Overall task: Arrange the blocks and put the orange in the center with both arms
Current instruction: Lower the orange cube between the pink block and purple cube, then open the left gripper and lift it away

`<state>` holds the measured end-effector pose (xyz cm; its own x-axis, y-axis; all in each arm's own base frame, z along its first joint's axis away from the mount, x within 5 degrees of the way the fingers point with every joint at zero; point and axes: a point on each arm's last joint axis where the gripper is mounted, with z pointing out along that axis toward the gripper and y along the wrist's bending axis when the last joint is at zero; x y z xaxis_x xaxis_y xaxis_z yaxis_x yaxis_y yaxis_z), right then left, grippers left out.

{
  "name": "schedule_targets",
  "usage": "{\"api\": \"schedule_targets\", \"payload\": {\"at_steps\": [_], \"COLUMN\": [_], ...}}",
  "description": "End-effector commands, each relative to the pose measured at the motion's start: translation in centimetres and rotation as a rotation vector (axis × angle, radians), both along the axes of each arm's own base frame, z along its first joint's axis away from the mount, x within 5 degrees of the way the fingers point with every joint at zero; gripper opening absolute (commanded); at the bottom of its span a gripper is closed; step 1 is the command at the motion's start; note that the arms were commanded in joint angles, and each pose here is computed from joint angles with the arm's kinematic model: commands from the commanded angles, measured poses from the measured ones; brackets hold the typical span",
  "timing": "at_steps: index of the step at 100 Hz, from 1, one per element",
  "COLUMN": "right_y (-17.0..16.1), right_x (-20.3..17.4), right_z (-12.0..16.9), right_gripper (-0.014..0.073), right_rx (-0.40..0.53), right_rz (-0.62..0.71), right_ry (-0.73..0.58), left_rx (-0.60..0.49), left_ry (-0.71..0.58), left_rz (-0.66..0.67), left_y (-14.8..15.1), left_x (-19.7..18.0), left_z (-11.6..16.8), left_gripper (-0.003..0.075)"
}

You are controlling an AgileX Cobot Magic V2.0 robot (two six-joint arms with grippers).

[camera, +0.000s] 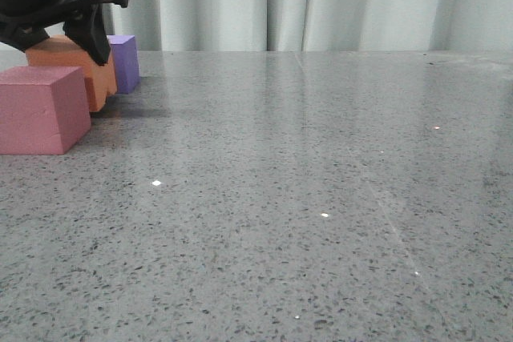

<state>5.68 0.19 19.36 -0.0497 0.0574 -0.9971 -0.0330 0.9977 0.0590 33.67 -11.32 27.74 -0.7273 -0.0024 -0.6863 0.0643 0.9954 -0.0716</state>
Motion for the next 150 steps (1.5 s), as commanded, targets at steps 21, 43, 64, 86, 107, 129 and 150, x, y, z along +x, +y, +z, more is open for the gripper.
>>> {"api": "schedule_targets", "payload": {"at_steps": [21, 43, 64, 86, 107, 129, 150], "right_y": [0.0, 0.0, 0.0, 0.0, 0.0, 0.0, 0.0], "right_x": [-0.3, -0.3, -0.3, -0.3, -0.3, -0.3, -0.3], "right_z": [1.4, 1.4, 1.4, 1.4, 1.4, 1.4, 1.4], "right_gripper": [-0.0067, -0.0067, -0.0067, -0.0067, -0.0067, -0.0067, -0.0067], "right_rx": [-0.007, -0.007, -0.007, -0.007, -0.007, -0.007, -0.007], "right_rz": [-0.002, -0.002, -0.002, -0.002, -0.002, -0.002, -0.002], "right_ry": [-0.123, -0.123, -0.123, -0.123, -0.123, -0.123, -0.123], "left_rx": [-0.039, -0.037, -0.024, -0.031, -0.035, -0.061, -0.061], "left_ry": [-0.076, -0.070, -0.045, -0.060, -0.070, -0.141, -0.292], "left_rz": [-0.012, -0.011, -0.002, -0.006, -0.006, -0.006, -0.013], "left_y": [-0.2, -0.2, -0.1, -0.1, -0.1, 0.4, 2.0], "left_x": [0.5, 0.6, 0.4, 0.4, 0.3, -1.1, -4.6], "left_z": [1.3, 1.2, 1.0, 1.2, 1.6, 4.3, 9.3], "left_gripper": [0.0252, 0.0252, 0.0255, 0.0538, 0.0686, 0.0672, 0.0672]}}
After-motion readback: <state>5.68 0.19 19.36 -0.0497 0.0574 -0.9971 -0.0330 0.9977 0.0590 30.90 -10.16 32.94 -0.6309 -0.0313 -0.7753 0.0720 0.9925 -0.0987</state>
